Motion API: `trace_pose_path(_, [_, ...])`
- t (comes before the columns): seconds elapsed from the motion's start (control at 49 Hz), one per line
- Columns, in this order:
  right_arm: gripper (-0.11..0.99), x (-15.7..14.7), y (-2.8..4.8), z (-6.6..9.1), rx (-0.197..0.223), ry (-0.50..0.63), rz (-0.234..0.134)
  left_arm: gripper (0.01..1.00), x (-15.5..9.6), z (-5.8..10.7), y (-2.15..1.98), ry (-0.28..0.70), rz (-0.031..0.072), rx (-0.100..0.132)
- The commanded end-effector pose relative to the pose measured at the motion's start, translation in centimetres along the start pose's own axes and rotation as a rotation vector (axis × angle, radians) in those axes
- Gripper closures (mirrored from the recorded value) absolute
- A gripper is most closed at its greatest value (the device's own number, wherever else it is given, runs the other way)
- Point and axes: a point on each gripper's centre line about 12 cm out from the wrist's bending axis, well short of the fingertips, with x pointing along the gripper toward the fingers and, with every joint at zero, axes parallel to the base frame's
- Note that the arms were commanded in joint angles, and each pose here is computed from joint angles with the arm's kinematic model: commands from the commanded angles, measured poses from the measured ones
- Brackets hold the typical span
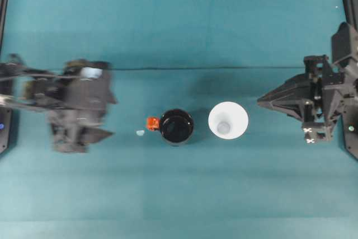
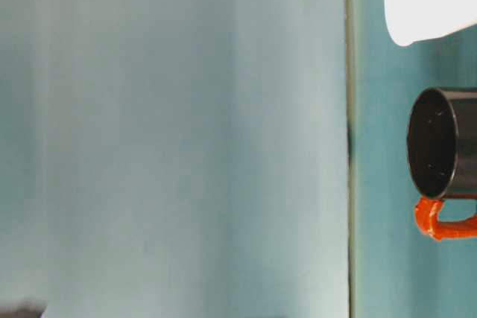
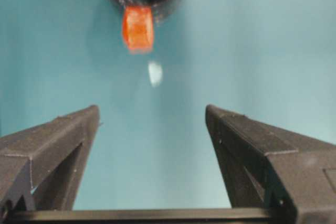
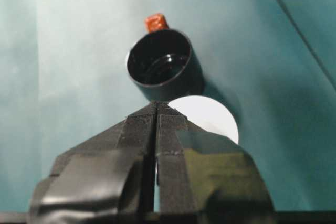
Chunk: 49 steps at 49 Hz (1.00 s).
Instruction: Put the paper cup into the moved red handle cup holder.
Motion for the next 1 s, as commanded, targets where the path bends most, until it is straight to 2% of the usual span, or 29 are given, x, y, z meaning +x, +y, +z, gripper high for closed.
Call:
trace_pose_path(0.0, [0.99, 0.1, 0.3, 1.3, 0.005, -0.026, 0.002, 0.099, -1.6, -0.1, -0.24, -0.057, -0.003, 0.005])
trace_pose_path(0.061, [0.99, 0.1, 0.04, 1.6, 0.005, -0.023, -0.014, 0.099, -2.0, -0.7, -0.36, -0.071, -0.005, 0.008])
trace_pose_path(0.204, [0.98, 0.0, -0.54, 2.9, 0.013, 0.004, -0.065, 0.099, -2.8, -1.4, -0.81, -0.096, -0.016, 0.019])
trace_pose_path(0.245, [0.98, 0.0, -0.71, 3.4, 0.016, 0.015, -0.081, 0.099, -2.9, -1.5, -0.85, -0.098, -0.017, 0.016])
trace_pose_path(0.388, [0.98, 0.0, -0.95, 4.5, -0.006, 0.068, -0.127, 0.099, -2.7, -2.0, -0.87, -0.085, -0.019, -0.025])
trace_pose_path(0.47, [0.97, 0.1, -1.55, 4.6, 0.012, 0.135, -0.173, 0.099, -2.5, -2.2, -0.88, -0.076, -0.02, -0.05])
trace_pose_path(0.572, [0.95, 0.7, -1.63, 4.5, 0.015, 0.223, -0.204, 0.099, -2.3, -2.4, -0.97, -0.069, -0.023, -0.059])
trace_pose_path(0.674, [0.89, 1.7, -1.7, 4.6, 0.017, 0.302, -0.231, 0.099, -2.4, -2.5, -1.0, -0.069, -0.024, -0.058])
trace_pose_path(0.797, [0.7, 3.4, -1.76, 4.7, 0.021, 0.388, -0.258, 0.099, -2.4, -2.6, -1.01, -0.069, -0.024, -0.058])
trace_pose_path(0.878, [0.48, 4.8, -1.69, 5.0, 0.027, 0.47, -0.283, 0.099, -2.5, -2.6, -1.0, -0.073, -0.024, -0.058])
trace_pose_path(0.981, [0.17, 6.4, -1.25, 5.6, -0.001, 0.558, -0.299, 0.099, -2.5, -2.8, -1.0, -0.074, -0.024, -0.058])
